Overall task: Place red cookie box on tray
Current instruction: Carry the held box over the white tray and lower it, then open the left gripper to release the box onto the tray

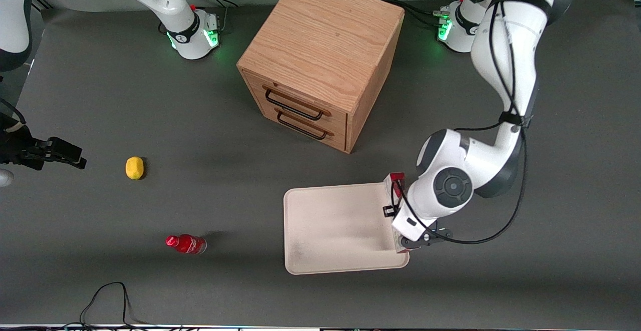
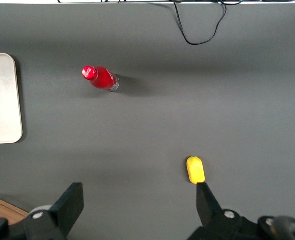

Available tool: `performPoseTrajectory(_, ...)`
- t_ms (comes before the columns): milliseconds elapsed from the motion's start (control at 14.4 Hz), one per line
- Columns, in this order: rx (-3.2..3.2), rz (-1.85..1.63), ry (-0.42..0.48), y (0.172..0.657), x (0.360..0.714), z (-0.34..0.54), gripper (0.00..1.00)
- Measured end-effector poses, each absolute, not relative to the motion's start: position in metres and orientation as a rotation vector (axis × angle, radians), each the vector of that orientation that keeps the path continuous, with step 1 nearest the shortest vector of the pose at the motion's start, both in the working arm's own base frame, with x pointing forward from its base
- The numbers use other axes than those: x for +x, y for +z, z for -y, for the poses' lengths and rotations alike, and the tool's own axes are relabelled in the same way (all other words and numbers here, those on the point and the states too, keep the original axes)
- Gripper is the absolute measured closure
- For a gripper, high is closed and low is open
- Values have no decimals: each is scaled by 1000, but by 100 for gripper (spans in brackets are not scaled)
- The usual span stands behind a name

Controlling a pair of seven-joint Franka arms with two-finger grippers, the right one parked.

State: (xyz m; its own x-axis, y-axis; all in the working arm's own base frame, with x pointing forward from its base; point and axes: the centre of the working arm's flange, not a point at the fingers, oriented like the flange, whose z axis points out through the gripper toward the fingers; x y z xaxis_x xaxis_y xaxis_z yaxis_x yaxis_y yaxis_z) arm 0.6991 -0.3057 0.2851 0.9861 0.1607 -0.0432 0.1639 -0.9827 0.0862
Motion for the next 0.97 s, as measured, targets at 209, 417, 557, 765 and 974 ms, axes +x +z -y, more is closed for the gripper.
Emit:
performPoseTrajectory(209,3042,-240,-33,260,701,312,92)
performPoseTrajectory(417,3061,-224,-15,245,698,320,92)
performPoseTrajectory(557,3072,-217,-12,243,698,321,92)
performPoseTrajectory(765,3088,-212,-4,241,699,318,91)
performPoseTrajectory(974,3107,-191,19,239,699,317,72)
